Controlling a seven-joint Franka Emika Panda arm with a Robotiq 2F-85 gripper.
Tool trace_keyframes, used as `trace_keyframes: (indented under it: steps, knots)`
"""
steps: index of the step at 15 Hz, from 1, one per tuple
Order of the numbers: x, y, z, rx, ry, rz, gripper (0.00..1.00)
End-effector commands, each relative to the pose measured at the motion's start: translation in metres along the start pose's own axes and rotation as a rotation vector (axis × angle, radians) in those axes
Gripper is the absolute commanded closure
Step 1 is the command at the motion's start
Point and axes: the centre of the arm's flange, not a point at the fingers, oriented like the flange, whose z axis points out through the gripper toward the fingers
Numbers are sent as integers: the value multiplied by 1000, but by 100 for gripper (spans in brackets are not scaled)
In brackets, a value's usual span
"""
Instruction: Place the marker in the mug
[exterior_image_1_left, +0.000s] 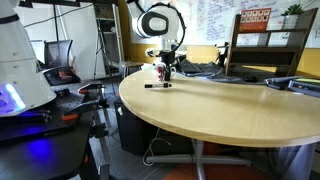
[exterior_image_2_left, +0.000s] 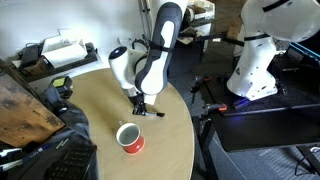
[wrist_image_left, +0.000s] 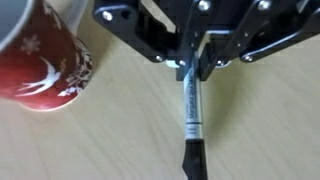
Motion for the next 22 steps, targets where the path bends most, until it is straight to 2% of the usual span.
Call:
trace_keyframes:
  steps: [1,8,13,14,15,17,21,22]
  knots:
    - [-15,7,-35,57,-2,-179,95]
    - [-62,7,-143,223,117,-548,95]
    - [-83,-21,-179,339,152,-823,95]
    - [-85,-26,-185,398,119,-845,95]
    - [-82,-31,-178,334,153,-788,81]
    - [-87,-36,-185,376,143,-831,81]
    - [-85,-33,-184,377,143,-836,81]
    - [-85,-33,-184,377,142,-837,95]
